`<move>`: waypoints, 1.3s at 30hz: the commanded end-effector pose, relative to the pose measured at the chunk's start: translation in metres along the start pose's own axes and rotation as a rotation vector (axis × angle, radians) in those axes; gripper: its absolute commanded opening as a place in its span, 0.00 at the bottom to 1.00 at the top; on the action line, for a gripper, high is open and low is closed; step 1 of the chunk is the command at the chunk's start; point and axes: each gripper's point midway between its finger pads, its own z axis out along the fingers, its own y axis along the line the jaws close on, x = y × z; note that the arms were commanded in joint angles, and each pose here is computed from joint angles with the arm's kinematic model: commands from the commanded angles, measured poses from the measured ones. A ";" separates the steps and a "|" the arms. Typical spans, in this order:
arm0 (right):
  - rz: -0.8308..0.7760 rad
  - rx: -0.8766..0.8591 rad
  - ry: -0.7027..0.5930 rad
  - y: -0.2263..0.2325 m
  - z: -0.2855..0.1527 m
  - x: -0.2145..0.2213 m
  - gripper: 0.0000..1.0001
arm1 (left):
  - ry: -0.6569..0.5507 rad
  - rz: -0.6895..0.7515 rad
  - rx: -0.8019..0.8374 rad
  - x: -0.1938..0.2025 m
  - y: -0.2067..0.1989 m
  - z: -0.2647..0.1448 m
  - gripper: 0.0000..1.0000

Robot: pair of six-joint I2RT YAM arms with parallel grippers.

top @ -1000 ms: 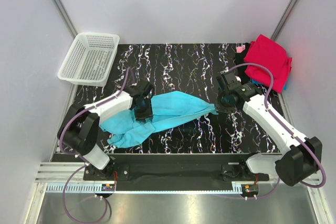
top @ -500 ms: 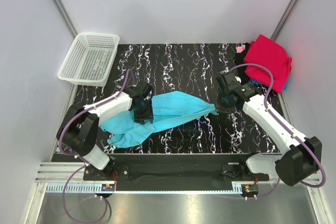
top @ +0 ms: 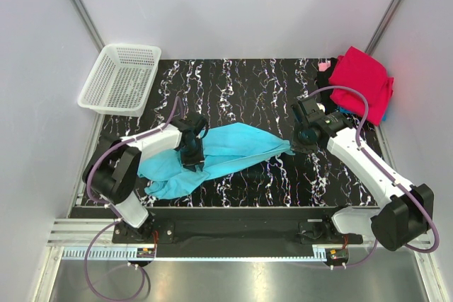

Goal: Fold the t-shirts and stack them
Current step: Flatten the tshirt out

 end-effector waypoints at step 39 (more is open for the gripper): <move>0.001 0.120 -0.164 -0.015 -0.030 -0.044 0.00 | -0.509 -0.065 -0.079 0.008 0.082 -0.242 0.00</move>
